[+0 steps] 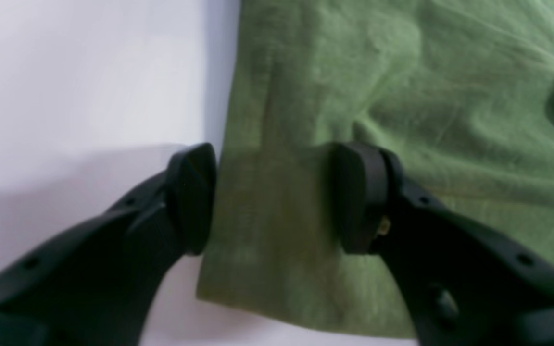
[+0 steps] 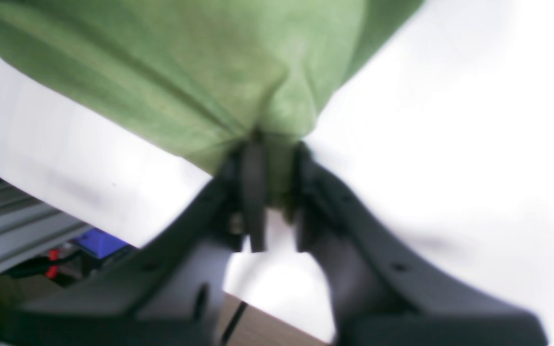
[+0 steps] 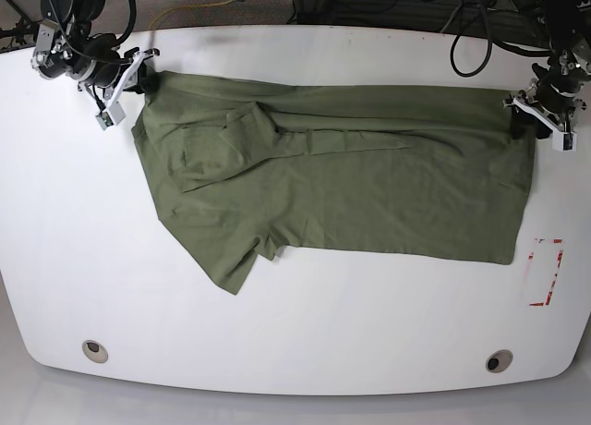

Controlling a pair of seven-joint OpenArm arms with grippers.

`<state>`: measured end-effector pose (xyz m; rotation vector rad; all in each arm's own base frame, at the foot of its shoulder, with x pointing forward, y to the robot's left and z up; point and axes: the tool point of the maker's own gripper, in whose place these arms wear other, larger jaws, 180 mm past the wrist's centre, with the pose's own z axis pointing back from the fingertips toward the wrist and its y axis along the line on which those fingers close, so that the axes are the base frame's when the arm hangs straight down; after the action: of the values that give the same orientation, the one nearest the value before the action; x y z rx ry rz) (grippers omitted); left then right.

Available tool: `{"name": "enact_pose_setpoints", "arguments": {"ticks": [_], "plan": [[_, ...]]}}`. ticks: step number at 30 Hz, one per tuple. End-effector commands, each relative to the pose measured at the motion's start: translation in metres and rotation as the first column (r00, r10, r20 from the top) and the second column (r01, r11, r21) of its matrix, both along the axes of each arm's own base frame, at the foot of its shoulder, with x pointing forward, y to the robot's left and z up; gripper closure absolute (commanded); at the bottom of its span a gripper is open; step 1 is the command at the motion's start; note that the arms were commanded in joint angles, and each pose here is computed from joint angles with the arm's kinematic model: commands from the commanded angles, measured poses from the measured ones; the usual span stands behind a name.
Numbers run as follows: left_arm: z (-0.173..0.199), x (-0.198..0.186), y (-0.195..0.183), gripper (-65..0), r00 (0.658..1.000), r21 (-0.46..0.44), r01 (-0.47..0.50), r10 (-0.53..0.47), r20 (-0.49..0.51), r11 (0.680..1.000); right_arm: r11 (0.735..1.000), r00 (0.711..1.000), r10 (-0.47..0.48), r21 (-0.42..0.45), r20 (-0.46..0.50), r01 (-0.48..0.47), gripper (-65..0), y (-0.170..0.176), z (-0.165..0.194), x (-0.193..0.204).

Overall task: Fold the T-shirt properly
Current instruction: 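Shift the right gripper along the edge and pull it taut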

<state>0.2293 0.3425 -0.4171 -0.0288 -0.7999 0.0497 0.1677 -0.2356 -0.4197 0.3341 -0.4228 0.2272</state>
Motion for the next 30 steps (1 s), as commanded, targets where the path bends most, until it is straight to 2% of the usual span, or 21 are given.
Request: {"name": "enact_pose_setpoints", "arguments": {"ticks": [1, 3, 4, 5, 7, 13, 22, 24, 26, 30], "plan": [[-0.008, -0.01, -0.001, -17.8, 0.998, 0.012, 0.02, -0.019, -0.064, 1.0, 0.998, 1.0, 0.022, -0.061, -0.001, -0.022, -3.3, -0.009, 0.004, 0.0], [-0.012, -0.019, -0.001, -5.7, 0.996, 0.013, 0.021, -0.02, -0.083, 1.0, 0.996, 0.999, 0.04, -0.083, 0.014, -0.039, -3.3, -0.009, 0.01, 0.002], [-0.014, -0.023, -0.001, -1.5, 0.995, 0.014, 0.023, -0.022, -0.095, 1.0, 0.995, 0.999, 0.047, -0.092, 0.018, -0.045, -3.3, -0.009, 0.012, 0.002], [-0.016, -0.027, -0.001, 0.0, 0.994, 0.013, 0.023, -0.022, -0.104, 1.0, 0.993, 0.998, 0.055, -0.103, 0.024, -0.052, -3.3, -0.01, 0.015, 0.004], [-0.018, -0.034, -0.001, 0.0, 0.993, 0.018, 0.026, -0.024, -0.118, 0.999, 0.989, 0.997, 0.072, -0.13, 0.036, -0.067, -3.3, -0.016, 0.022, 0.007], [-0.007, -0.061, -0.01, -12.2, 0.99, 0.062, 0.061, -0.052, -0.134, 0.996, 0.975, 0.994, 0.106, -0.194, -0.006, -0.105, -3.2, -0.034, 0.026, -0.004], [0.007, -0.078, -0.019, -14.0, 0.984, 0.114, 0.116, -0.098, -0.148, 0.987, 0.966, 0.991, 0.125, -0.219, -0.052, -0.134, -4.3, -0.045, 0.026, -0.019], [0.005, -0.082, -0.02, -17.5, 0.983, 0.108, 0.115, -0.097, -0.158, 0.987, 0.966, 0.991, 0.125, -0.22, -0.054, -0.134, -9.7, -0.045, 0.026, -0.019], [0.001, -0.087, -0.021, -25.1, 0.98, 0.103, 0.108, -0.088, -0.18, 0.989, 0.965, 0.99, 0.133, -0.223, -0.04, -0.139, -21.9, -0.043, 0.03, -0.016], [-0.001, -0.093, -0.018, -35.4, 0.972, 0.106, 0.111, -0.086, -0.218, 0.988, 0.951, 0.986, 0.167, -0.265, 0.017, -0.157, -37.6, -0.038, 0.051, -0.014]]}}
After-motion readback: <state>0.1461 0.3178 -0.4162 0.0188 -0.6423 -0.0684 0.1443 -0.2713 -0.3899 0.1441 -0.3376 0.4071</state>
